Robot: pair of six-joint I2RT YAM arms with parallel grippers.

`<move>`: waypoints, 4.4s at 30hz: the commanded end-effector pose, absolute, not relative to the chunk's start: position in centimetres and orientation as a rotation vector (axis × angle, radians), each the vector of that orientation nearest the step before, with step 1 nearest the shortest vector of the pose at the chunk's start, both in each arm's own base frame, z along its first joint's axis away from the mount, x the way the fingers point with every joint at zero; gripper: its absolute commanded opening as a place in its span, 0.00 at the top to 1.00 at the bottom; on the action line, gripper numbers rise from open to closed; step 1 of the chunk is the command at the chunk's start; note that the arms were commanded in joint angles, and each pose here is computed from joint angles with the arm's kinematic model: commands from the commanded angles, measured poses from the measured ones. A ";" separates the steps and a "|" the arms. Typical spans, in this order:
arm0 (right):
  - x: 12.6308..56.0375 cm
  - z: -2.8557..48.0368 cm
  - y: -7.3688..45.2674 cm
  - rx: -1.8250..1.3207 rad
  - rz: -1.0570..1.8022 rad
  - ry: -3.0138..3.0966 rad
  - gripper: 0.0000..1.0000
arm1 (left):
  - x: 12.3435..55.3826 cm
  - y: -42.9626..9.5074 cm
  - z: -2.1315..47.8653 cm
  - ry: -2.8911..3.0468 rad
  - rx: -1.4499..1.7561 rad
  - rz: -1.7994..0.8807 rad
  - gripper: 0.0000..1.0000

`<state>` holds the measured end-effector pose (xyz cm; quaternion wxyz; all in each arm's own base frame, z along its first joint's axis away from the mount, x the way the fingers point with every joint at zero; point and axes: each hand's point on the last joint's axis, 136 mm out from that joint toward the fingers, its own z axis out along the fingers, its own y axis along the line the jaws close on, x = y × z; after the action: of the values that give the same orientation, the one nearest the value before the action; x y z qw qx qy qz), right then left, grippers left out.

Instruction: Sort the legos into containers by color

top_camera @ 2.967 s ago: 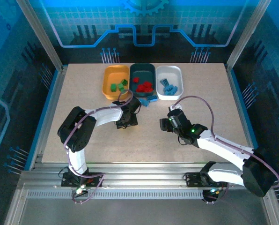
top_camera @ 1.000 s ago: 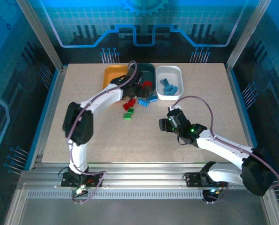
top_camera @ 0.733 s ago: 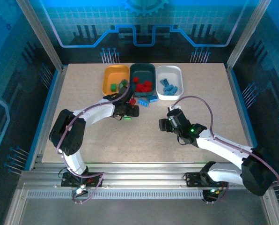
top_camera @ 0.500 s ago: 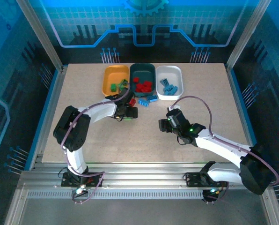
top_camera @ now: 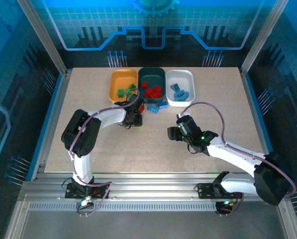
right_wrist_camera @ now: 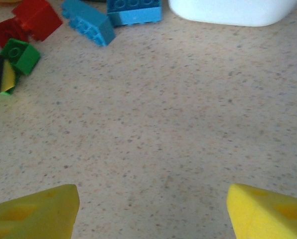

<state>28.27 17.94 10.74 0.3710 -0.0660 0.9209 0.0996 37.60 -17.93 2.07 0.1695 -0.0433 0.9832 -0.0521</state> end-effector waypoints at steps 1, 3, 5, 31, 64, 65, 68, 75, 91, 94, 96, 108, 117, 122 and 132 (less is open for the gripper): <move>28.2 12.0 21.7 -0.267 0.471 2.299 0.20 | 36.8 -17.3 3.5 2.775 -0.087 -0.146 0.67; 28.0 12.2 22.3 -0.296 0.498 2.285 0.20 | 36.4 -17.0 4.8 2.757 -0.086 -0.151 0.68; 28.0 12.1 22.5 -0.309 0.493 2.281 0.18 | 36.1 -16.7 6.6 2.721 -0.088 -0.159 0.68; 28.3 12.0 21.7 -0.317 0.390 2.285 0.06 | 53.8 -10.2 15.9 2.553 -0.363 -0.257 0.24; 28.2 13.2 20.3 -0.260 0.361 2.249 0.06 | 41.3 -19.8 2.5 2.756 -0.120 -0.296 0.40; 28.2 13.3 20.3 -0.258 0.364 2.249 0.06 | 41.5 -19.8 2.4 2.757 -0.116 -0.287 0.41; 28.2 13.3 20.3 -0.256 0.369 2.246 0.07 | 41.9 -19.5 2.1 2.754 -0.121 -0.250 0.46; 28.2 13.2 20.5 -0.261 0.378 2.250 0.07 | 41.5 -19.9 2.6 2.749 -0.102 -0.254 0.63; 28.3 12.8 20.7 -0.264 0.374 2.261 0.08 | 43.7 -14.5 12.1 2.639 -0.300 -0.297 0.83; 28.3 12.6 20.6 -0.263 0.368 2.267 0.08 | 47.2 -12.4 10.7 2.663 -0.421 -0.340 0.84; 28.3 12.6 20.6 -0.264 0.365 2.268 0.08 | 49.3 -11.6 9.6 2.686 -0.469 -0.370 0.87; 28.5 11.9 20.7 -0.279 0.348 2.274 0.06 | 53.8 -12.2 15.0 2.538 -0.364 -0.510 0.02; 32.0 9.5 24.4 -0.240 0.323 2.380 0.08 | 49.9 -12.6 26.2 2.394 -0.471 -0.740 0.01; 36.6 7.8 25.7 -0.202 0.208 2.419 0.09 | 46.4 -12.4 25.0 2.431 -0.607 -0.950 0.01; 43.8 4.3 27.7 -0.153 0.130 2.511 0.08 | 42.2 -8.9 28.0 2.236 -0.608 -1.062 0.01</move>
<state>42.57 28.22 3.97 0.3139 -0.0681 0.9449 0.0638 42.45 -8.04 22.70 0.2295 -0.2709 0.8668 -0.3501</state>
